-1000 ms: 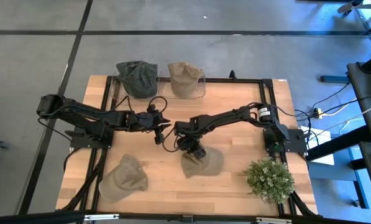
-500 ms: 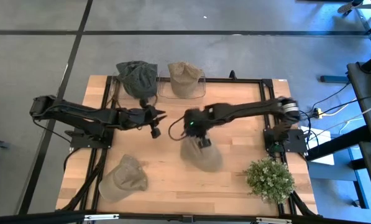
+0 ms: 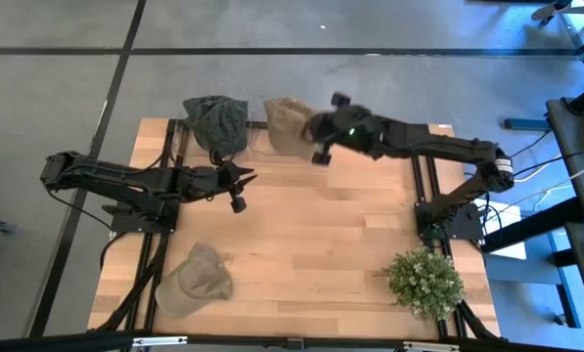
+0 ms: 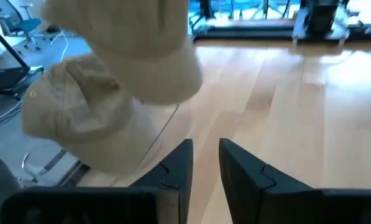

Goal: Pick & Place hat
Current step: Put the right brown cap into the right transparent bin

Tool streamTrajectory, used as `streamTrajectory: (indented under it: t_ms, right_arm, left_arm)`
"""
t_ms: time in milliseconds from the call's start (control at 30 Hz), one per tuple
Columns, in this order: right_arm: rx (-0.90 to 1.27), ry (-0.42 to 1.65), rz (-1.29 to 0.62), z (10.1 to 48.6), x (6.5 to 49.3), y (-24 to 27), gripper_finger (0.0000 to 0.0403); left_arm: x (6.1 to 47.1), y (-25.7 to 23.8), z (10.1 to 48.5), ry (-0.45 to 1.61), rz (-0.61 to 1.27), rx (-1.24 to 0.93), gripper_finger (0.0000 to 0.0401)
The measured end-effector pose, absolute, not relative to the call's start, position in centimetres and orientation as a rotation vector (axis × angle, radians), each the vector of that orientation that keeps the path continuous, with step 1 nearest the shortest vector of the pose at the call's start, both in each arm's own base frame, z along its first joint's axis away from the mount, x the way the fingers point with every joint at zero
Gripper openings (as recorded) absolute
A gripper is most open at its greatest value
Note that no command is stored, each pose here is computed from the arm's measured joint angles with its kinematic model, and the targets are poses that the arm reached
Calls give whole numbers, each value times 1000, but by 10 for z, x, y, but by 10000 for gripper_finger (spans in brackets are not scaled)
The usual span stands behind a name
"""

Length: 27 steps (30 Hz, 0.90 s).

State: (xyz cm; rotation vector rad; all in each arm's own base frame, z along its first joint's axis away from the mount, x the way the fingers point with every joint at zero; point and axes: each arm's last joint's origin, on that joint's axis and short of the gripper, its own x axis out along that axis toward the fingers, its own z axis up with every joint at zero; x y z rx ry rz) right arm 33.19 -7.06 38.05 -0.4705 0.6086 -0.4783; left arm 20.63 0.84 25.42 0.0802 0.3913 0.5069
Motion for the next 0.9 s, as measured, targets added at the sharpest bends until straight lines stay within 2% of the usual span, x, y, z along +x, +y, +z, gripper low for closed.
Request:
streamTrajectory:
  t_ms: [167, 533, 900]
  right_arm:
    - [-488, 530, -553, 393, 326, -100, 43]
    - [-438, 428, -525, 387, 333, -139, 43]
    - [-386, 572, -540, 337, 359, -170, 44]
  left_arm:
    - [206, 9, 252, 410, 508, 86, 75]
    - [204, 9, 249, 444, 526, 101, 75]
    - [202, 9, 246, 488, 526, 114, 75]
